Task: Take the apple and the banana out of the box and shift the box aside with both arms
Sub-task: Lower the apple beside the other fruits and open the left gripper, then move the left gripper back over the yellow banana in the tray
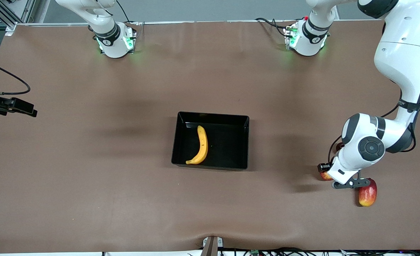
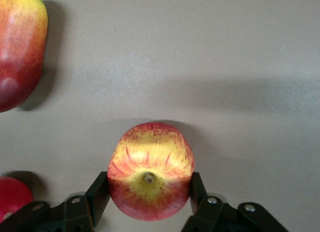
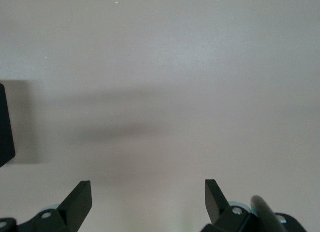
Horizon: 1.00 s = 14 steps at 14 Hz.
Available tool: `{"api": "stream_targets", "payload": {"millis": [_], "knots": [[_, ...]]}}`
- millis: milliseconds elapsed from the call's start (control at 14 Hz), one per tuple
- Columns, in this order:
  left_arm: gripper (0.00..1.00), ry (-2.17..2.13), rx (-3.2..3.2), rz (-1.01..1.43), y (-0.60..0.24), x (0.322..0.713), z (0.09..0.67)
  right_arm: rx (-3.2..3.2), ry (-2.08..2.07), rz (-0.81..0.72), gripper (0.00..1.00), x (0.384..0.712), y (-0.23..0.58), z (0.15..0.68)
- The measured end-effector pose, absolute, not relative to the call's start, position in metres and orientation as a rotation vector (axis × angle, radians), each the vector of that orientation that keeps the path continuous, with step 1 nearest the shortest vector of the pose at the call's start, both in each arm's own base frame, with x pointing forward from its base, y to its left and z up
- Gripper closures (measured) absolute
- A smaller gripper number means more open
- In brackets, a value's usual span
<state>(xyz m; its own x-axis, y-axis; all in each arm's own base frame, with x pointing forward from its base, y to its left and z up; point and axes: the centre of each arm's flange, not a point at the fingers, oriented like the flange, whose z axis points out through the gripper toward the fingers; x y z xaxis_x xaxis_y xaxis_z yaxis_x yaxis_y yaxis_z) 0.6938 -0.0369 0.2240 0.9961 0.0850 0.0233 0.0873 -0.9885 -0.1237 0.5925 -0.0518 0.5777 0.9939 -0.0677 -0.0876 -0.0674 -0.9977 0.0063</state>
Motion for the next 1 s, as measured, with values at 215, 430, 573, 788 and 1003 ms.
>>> {"api": "stream_targets", "payload": {"millis": [215, 430, 573, 788, 1003], "knots": [[0.05, -0.151, -3.013, -0.022, -0.028, 0.694, 0.222, 3.133, -0.106, -0.149, 0.00, 0.592, -0.052, 0.577], [0.00, -0.160, -3.014, -0.069, -0.027, 0.701, 0.243, 3.133, -0.107, -0.151, 0.00, 0.592, -0.052, 0.576], [0.00, -0.136, -3.021, -0.121, -0.043, 0.703, 0.274, 3.133, -0.107, -0.152, 0.00, 0.592, -0.052, 0.576], [0.00, -0.101, -3.080, -0.139, -0.103, 0.694, 0.317, 3.133, -0.108, -0.154, 0.00, 0.592, -0.052, 0.576], [0.00, -0.184, -3.170, -0.131, -0.194, 0.670, 0.344, 3.133, -0.108, -0.154, 0.00, 0.592, -0.052, 0.576]]}}
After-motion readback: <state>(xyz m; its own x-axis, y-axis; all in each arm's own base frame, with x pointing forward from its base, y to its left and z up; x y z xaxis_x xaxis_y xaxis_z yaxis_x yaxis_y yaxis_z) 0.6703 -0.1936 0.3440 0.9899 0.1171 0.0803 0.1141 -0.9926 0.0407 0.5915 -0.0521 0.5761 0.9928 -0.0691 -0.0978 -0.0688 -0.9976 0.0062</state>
